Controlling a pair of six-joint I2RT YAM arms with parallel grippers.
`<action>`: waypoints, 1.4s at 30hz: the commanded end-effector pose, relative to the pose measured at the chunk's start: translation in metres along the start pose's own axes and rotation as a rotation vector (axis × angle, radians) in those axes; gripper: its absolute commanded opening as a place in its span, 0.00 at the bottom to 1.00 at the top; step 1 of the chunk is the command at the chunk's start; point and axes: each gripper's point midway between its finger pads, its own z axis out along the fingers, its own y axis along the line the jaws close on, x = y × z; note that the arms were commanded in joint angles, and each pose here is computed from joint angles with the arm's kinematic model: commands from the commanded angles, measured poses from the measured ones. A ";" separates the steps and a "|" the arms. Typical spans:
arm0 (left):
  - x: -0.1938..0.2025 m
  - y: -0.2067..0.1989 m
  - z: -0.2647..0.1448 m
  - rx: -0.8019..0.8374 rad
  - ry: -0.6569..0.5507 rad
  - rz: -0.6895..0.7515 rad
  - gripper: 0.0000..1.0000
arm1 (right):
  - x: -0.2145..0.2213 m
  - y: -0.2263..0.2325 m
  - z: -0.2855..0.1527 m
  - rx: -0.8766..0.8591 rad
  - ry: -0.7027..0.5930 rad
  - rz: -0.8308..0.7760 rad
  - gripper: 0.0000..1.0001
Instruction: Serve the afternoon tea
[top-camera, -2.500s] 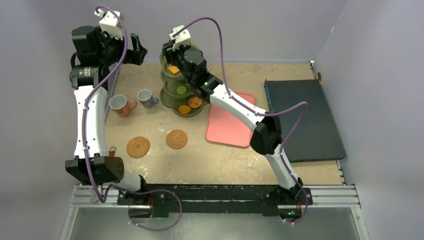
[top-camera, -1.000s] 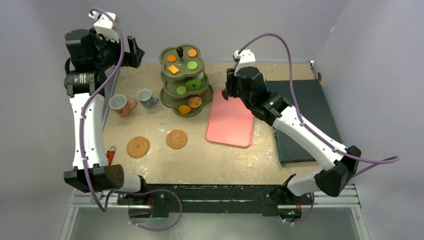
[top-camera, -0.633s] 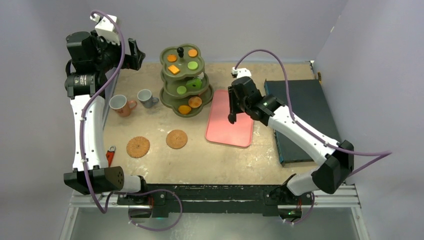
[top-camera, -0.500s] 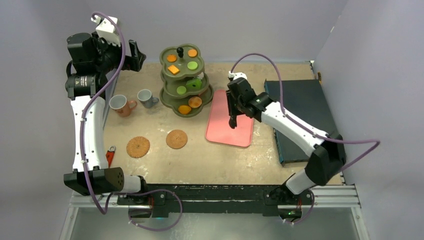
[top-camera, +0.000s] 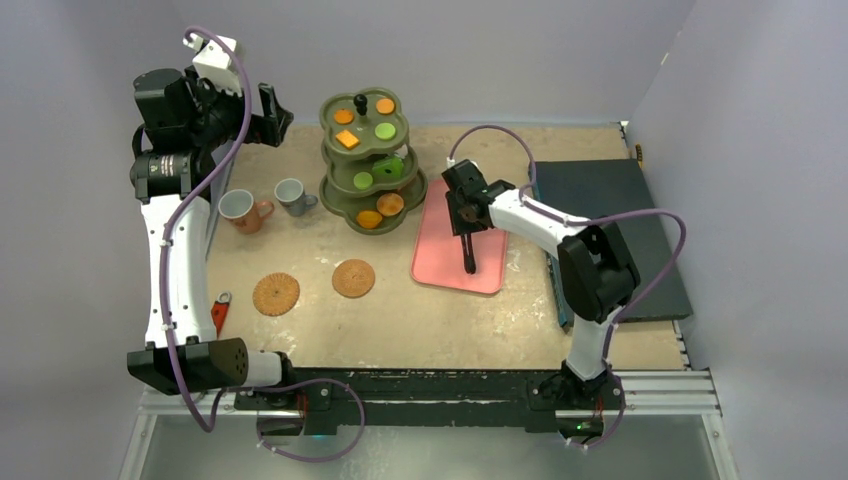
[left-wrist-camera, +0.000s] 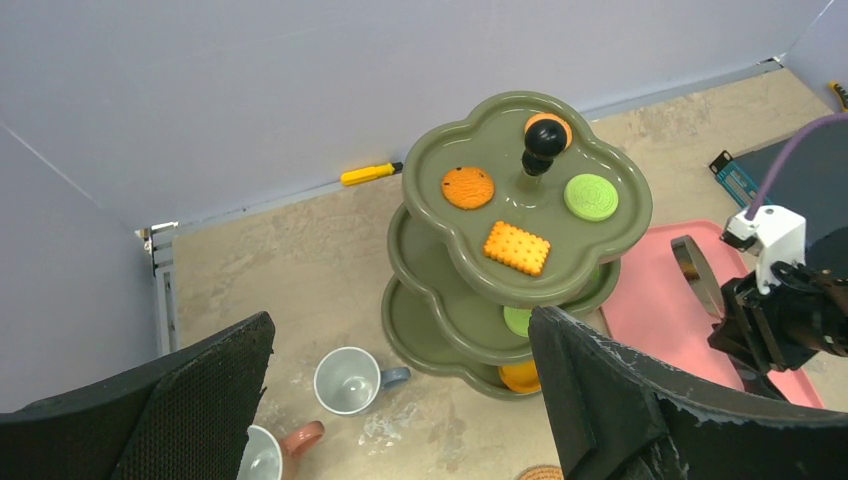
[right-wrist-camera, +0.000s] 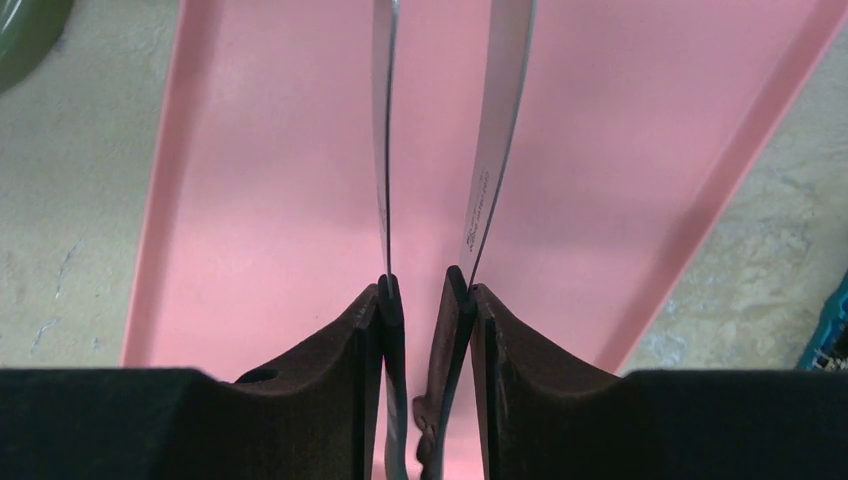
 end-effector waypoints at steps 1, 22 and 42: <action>-0.013 -0.002 -0.012 0.001 -0.039 0.042 0.99 | -0.029 -0.001 0.005 -0.020 -0.067 0.009 0.38; -0.011 0.000 -0.008 -0.003 -0.032 0.035 0.99 | -0.014 -0.017 0.050 0.029 -0.068 0.079 0.55; -0.011 -0.002 -0.013 0.000 -0.025 0.040 0.99 | 0.034 0.078 -0.060 -0.094 -0.227 0.092 0.78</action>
